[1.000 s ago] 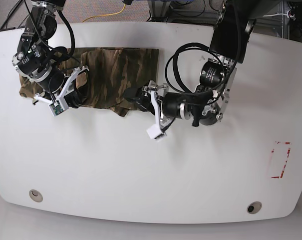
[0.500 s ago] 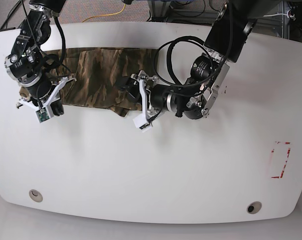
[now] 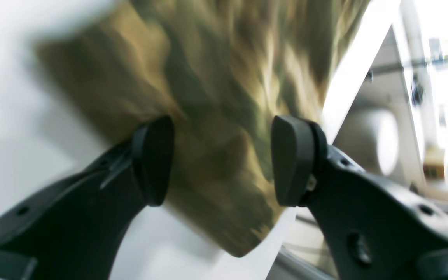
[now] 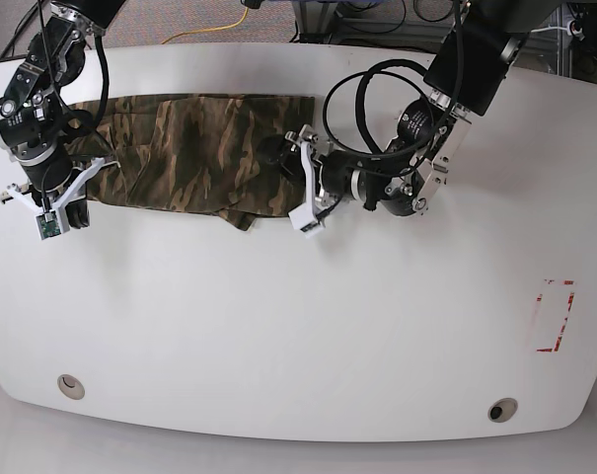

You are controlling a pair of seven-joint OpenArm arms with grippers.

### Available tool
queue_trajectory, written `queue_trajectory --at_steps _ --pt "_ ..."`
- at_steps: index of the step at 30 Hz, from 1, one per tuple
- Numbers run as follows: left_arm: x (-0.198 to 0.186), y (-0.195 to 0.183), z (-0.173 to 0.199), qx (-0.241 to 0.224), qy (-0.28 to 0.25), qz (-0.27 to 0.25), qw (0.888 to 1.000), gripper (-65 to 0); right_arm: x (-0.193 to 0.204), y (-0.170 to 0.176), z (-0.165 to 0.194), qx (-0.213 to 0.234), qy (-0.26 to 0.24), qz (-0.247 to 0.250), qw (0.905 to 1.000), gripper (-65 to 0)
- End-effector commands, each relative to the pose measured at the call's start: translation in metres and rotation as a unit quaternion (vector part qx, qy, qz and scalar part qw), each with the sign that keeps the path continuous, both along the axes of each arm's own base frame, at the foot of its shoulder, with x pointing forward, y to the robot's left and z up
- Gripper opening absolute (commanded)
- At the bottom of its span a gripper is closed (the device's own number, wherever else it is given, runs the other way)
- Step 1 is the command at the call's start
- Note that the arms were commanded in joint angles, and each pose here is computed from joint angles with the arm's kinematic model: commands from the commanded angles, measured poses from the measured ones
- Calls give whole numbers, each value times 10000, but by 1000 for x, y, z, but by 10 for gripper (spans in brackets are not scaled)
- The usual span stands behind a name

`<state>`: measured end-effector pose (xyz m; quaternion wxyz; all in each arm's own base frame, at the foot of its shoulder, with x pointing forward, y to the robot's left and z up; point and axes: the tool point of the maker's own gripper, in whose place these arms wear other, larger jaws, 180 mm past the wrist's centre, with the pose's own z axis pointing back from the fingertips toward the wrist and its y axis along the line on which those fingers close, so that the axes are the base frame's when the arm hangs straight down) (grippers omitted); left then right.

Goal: Layout the t-shirt on the table in an organized manner, then fold the t-shirt properly
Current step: 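Lay the folded end onto the shirt and release the left gripper, then press the folded shirt flat with the left gripper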

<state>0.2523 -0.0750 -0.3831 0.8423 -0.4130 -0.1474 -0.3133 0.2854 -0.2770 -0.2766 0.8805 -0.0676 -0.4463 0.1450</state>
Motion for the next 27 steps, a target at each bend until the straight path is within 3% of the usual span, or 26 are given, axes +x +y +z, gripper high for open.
queue_trajectory --at_steps 1,4,14,20,27 --pt "6 -10 18 -268 -413 -241 9985 -299 8 4 15 17 -285 117 9995 -604" --pt "4 -14 18 -320 -582 -380 9971 -339 8 4 15 13 -292 119 9995 -604" --pt "-4 -11 -6 170 -594 -584 9964 -353 6 -3 16 7 -299 12 9996 -604" --pt "-4 -18 6 229 -1077 -796 9907 -493 6 -3 16 7 -299 12 9996 -604" --pt "-1 -19 35 104 -1594 -936 9827 -443 5 -2 15 17 -288 25 9996 -604"
